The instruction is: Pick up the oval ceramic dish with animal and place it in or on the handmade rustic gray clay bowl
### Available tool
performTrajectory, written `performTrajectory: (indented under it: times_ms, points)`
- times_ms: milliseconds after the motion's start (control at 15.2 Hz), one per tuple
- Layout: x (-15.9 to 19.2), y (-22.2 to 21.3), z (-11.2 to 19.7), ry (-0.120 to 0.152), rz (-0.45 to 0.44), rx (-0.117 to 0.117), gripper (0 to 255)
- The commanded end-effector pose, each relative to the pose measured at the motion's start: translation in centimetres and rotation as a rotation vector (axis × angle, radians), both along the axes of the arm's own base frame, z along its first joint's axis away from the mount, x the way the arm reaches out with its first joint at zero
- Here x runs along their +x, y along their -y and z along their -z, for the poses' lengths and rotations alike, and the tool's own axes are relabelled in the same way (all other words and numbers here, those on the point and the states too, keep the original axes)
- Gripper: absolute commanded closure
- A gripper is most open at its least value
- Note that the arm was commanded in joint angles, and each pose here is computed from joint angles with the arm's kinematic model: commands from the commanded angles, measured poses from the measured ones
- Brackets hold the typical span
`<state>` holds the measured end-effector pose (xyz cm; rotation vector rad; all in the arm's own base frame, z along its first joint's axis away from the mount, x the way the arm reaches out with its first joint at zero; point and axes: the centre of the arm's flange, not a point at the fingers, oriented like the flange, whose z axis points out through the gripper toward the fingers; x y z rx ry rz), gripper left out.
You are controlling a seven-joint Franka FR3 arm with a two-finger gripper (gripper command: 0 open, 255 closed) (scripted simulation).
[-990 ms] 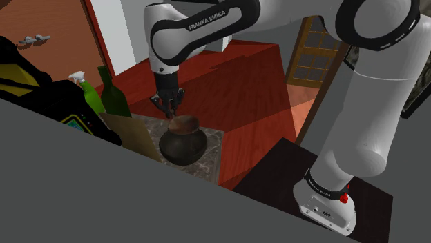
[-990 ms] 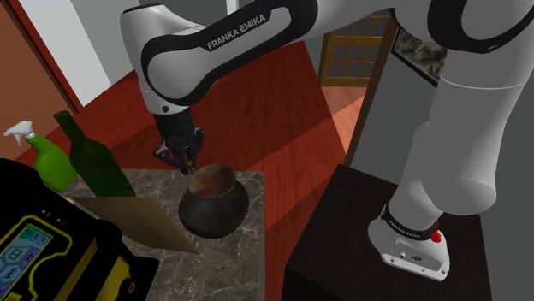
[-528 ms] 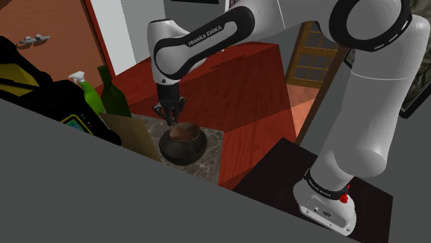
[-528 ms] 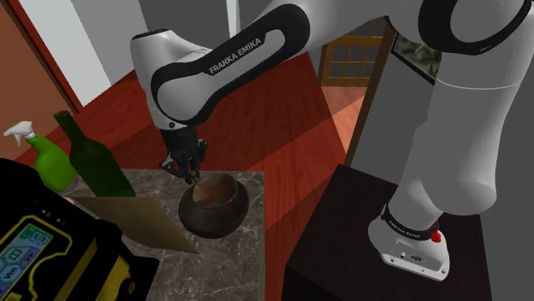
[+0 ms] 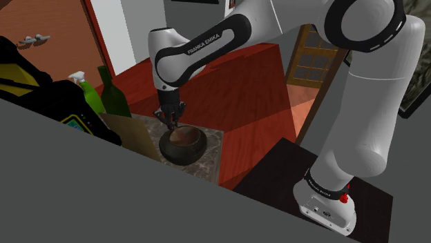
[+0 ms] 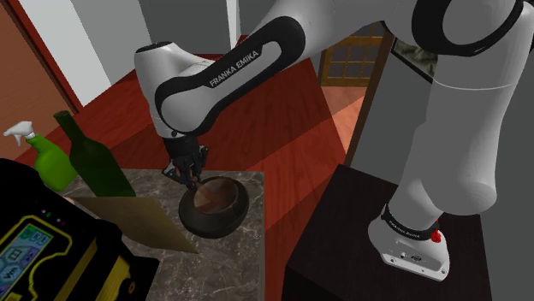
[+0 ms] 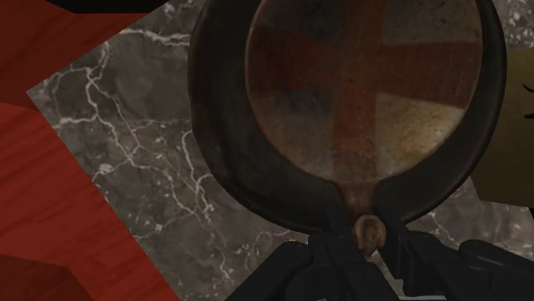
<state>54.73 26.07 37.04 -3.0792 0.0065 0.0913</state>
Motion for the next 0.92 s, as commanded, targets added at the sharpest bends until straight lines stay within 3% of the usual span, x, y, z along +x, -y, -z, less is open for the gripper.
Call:
performTrajectory:
  times_ms: [0,66,132,462,726,858]
  points:
    - [0.0,0.0,0.0,0.000,0.000,0.000,255]
    - [0.0,0.0,0.0,0.000,0.000,0.000,255]
    - [0.0,0.0,0.0,0.000,0.000,0.000,0]
    - [0.0,0.0,0.0,0.000,0.000,0.000,0]
    - [0.3,0.3,-5.0,0.000,0.000,0.000,0]
    - [0.3,0.3,-5.0,0.000,0.000,0.000,0]
